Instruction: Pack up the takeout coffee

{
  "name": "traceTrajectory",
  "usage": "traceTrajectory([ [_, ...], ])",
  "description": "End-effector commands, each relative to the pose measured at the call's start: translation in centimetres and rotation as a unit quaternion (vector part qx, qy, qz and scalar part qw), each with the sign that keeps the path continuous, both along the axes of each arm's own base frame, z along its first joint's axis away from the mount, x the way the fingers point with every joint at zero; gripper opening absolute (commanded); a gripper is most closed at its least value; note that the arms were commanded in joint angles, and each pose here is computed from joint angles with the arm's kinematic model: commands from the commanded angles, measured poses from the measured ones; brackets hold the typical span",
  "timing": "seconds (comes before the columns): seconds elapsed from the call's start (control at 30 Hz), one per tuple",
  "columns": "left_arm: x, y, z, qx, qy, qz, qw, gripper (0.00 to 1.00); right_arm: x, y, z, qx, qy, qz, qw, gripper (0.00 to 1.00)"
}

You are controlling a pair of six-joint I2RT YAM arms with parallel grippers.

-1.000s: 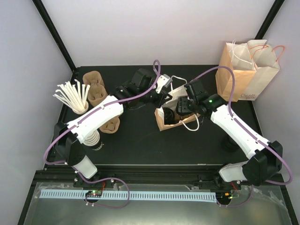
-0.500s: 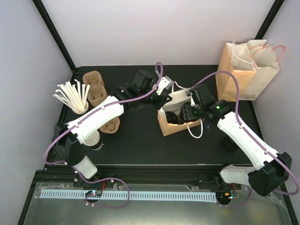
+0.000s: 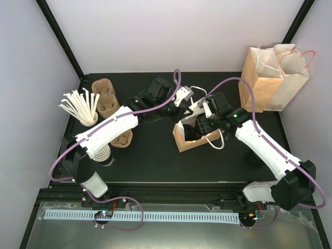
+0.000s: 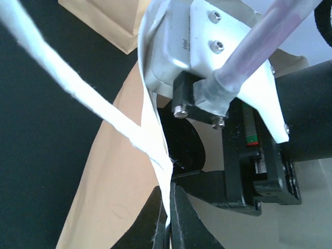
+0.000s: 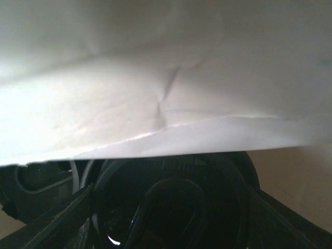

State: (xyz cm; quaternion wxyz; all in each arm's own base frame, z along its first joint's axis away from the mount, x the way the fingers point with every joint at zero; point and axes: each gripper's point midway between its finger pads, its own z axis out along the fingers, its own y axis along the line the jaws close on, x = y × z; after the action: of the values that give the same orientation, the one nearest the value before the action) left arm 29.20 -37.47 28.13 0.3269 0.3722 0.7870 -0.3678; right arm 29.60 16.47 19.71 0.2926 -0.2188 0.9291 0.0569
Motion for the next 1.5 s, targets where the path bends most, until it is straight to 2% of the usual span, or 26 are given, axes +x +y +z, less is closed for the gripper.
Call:
traceTrajectory([
  [0.0,-0.6,-1.3,2.7,-0.044,-0.003,-0.025,0.999,0.02,1.6,0.0,-0.1,-0.035,-0.023,0.016,0.999,0.01],
  [0.17,0.6,-0.2,3.9,-0.039,-0.018,0.006,0.999,0.17,1.7,0.1,-0.1,-0.043,-0.007,0.019,0.999,0.01],
  [0.27,0.8,0.5,4.8,-0.041,-0.033,0.021,0.998,0.31,1.6,0.2,-0.2,-0.041,-0.005,0.017,0.999,0.01],
  [0.5,-0.1,2.7,7.6,-0.035,-0.060,0.043,0.997,0.72,1.3,0.3,-0.6,-0.026,0.011,0.000,1.000,0.01],
  [0.67,-1.5,5.0,9.3,-0.024,-0.082,0.058,0.995,0.93,1.4,0.5,-0.3,-0.009,0.016,-0.017,1.000,0.01],
  [0.73,-2.0,5.9,9.9,-0.019,-0.094,0.063,0.993,0.98,1.4,0.7,-0.3,-0.005,0.023,-0.020,1.000,0.01],
  [0.93,-4.1,8.0,12.7,-0.029,-0.136,0.057,0.989,0.99,1.6,0.8,-0.3,-0.003,0.033,-0.029,0.999,0.01],
  [1.13,-8.2,7.6,15.0,-0.067,-0.155,-0.022,0.985,0.93,1.9,0.8,-0.2,0.005,0.039,-0.042,0.998,0.01],
  [1.3,-10.3,5.5,13.3,-0.054,-0.155,-0.081,0.983,0.86,2.0,1.0,-0.3,0.010,0.049,-0.050,0.998,0.01],
  [1.47,-10.8,2.6,9.5,-0.014,-0.176,-0.119,0.977,0.86,1.8,1.2,-0.5,0.015,0.058,-0.051,0.997,0.01],
])
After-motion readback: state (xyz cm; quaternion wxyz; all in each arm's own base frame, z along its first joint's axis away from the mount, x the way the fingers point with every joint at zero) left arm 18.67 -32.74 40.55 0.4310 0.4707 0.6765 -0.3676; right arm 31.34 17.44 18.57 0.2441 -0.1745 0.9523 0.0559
